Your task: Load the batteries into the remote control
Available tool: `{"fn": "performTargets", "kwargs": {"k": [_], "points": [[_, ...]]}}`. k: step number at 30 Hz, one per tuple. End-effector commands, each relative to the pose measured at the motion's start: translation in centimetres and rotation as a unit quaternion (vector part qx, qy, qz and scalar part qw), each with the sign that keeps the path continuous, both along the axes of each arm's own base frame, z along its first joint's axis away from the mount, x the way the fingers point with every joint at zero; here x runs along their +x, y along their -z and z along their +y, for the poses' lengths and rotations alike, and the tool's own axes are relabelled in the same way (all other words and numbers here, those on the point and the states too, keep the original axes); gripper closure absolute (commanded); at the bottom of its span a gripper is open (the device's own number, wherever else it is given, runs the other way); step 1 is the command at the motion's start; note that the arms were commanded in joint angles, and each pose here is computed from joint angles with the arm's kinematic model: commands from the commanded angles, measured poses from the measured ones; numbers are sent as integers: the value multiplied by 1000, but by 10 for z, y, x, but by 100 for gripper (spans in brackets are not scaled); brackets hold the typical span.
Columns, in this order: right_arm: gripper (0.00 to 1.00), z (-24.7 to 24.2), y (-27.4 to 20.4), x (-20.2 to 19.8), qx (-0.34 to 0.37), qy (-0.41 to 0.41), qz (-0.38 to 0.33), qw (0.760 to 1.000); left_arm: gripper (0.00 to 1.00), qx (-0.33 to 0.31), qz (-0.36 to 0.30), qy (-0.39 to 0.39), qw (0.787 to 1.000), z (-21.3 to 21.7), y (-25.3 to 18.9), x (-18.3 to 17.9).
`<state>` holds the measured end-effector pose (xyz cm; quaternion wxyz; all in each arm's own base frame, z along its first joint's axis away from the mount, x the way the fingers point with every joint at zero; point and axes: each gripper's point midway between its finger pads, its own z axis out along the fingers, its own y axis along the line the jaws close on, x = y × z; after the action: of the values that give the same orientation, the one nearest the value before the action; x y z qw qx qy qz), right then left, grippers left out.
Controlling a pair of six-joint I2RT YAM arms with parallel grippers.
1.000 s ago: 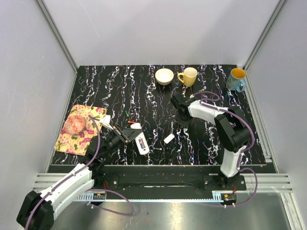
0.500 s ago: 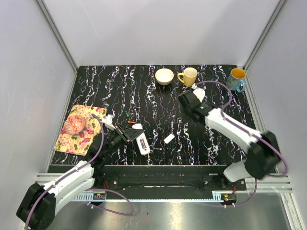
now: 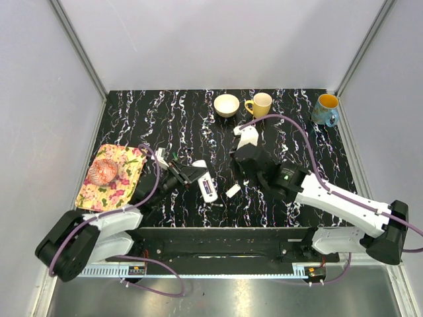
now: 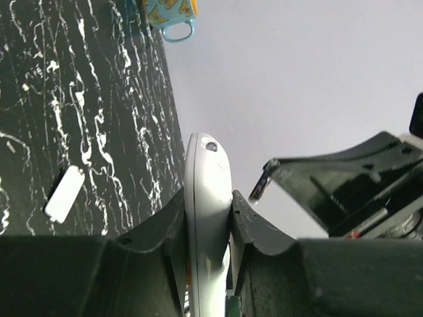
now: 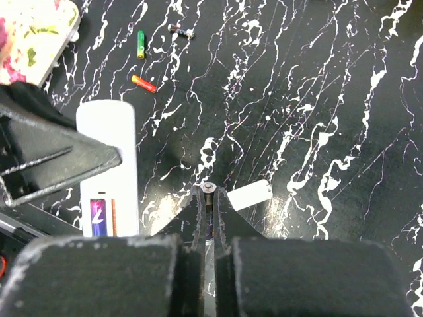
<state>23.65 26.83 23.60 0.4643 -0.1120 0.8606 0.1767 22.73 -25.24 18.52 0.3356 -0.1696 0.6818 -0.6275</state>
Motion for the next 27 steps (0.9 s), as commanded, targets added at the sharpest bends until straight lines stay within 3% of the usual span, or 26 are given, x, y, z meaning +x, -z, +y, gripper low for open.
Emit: {"fn": "performTargets", "kwargs": {"k": [1,7,27], "points": [[100,18,-31,2,7,-11,-53,999,100,-104,-75,0,992,-5,-65,7],[100,42,-39,-8,19,-40,-72,996,100,-131,-72,19,989,-14,-68,12],[100,65,-38,-13,28,-54,-90,994,100,-109,-63,26,992,-24,-65,18]]}}
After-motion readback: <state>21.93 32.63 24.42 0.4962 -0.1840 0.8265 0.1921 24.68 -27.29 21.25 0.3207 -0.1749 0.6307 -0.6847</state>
